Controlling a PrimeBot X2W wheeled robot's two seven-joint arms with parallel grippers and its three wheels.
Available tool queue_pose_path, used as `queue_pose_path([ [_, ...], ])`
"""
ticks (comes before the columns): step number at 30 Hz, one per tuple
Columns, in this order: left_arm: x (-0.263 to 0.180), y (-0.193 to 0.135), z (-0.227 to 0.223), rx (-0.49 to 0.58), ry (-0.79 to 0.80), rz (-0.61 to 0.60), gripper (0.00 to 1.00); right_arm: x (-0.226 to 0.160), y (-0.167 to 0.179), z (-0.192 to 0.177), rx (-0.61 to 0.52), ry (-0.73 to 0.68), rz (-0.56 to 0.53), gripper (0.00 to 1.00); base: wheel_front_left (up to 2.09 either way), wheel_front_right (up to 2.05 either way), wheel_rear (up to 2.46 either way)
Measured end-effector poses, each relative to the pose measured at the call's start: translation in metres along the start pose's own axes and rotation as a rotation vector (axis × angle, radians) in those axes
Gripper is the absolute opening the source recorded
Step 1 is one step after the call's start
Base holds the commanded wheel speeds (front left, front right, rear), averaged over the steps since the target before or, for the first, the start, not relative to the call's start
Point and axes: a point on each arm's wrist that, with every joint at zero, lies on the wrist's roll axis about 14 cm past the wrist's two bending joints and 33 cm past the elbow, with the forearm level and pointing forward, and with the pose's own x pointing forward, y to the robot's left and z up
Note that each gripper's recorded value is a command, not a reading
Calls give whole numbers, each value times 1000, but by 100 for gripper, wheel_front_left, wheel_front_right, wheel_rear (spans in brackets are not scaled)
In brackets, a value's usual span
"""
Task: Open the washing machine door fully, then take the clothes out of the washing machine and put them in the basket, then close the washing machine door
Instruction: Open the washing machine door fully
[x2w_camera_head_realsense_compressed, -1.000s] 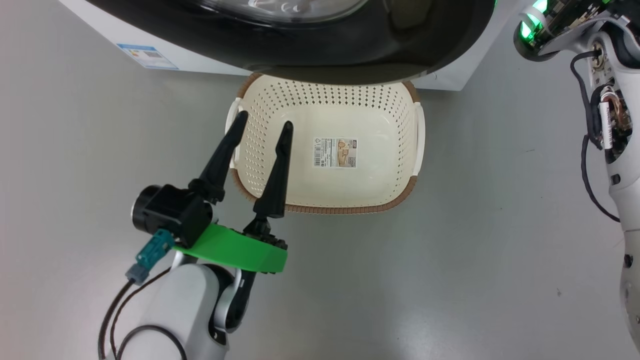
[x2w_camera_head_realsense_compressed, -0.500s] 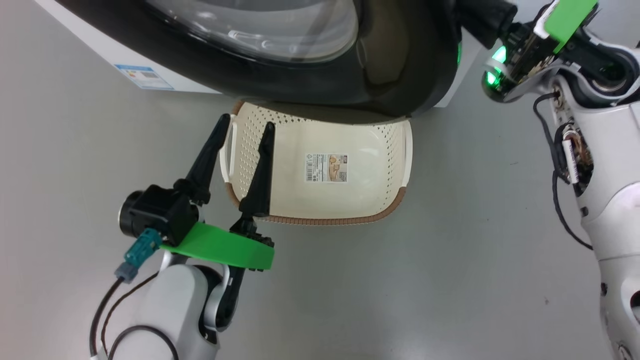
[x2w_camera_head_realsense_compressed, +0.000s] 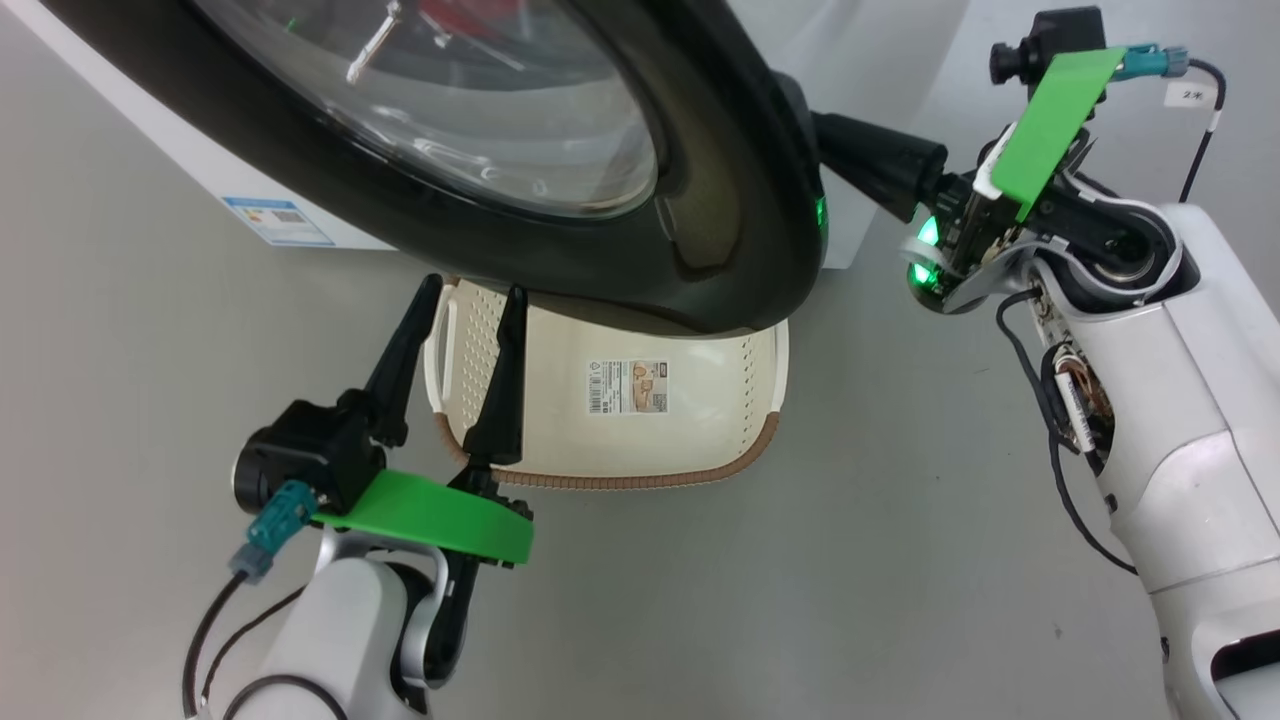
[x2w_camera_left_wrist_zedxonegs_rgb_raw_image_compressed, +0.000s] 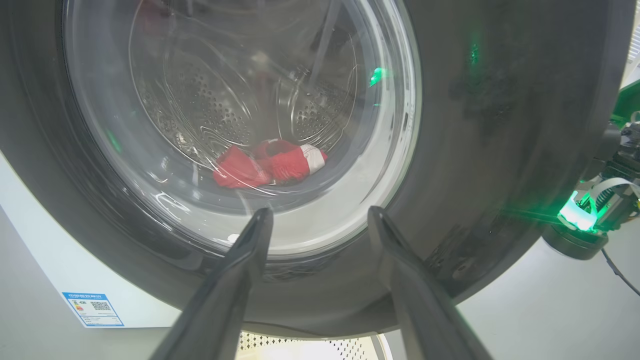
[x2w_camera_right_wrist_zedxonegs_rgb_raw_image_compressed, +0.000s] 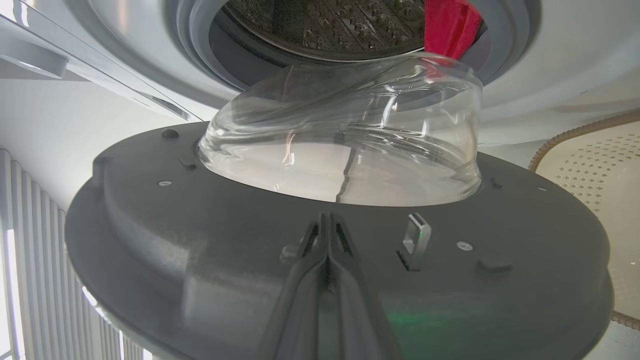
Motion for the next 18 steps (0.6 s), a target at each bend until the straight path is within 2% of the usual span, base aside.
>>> queue_pose_path([
  [5, -4, -3, -4, -13, 11, -1, 100, -6, 1, -4, -5, -7, -11, 0, 0, 0, 0],
  [9, -3, -4, -4, -26, 11, -2, 100, -9, 3, 4, -43, -65, -26, 1, 0, 0, 0],
  [10, -2, -5, -4, -27, 12, -3, 100, -10, 5, 7, -67, -84, -30, 34, 0, 0, 0],
  [11, -2, -5, -4, -28, 12, -5, 100, -10, 9, 10, -88, -100, -26, 52, 0, 0, 0],
  [12, -2, -6, -4, -29, 12, -8, 100, -11, 13, 12, -102, -119, -17, 64, 0, 0, 0],
  [13, -1, -7, -4, -30, 12, -10, 100, -13, 15, 15, -116, -144, -14, 87, 0, 0, 0],
  [14, -1, -8, -4, -33, 11, -15, 100, -16, 14, 18, -134, -170, -23, 100, 0, 0, 0],
  [18, 2, -12, -4, -39, 6, -25, 100, -33, 11, 35, -216, -306, -62, 100, 0, 0, 0],
])
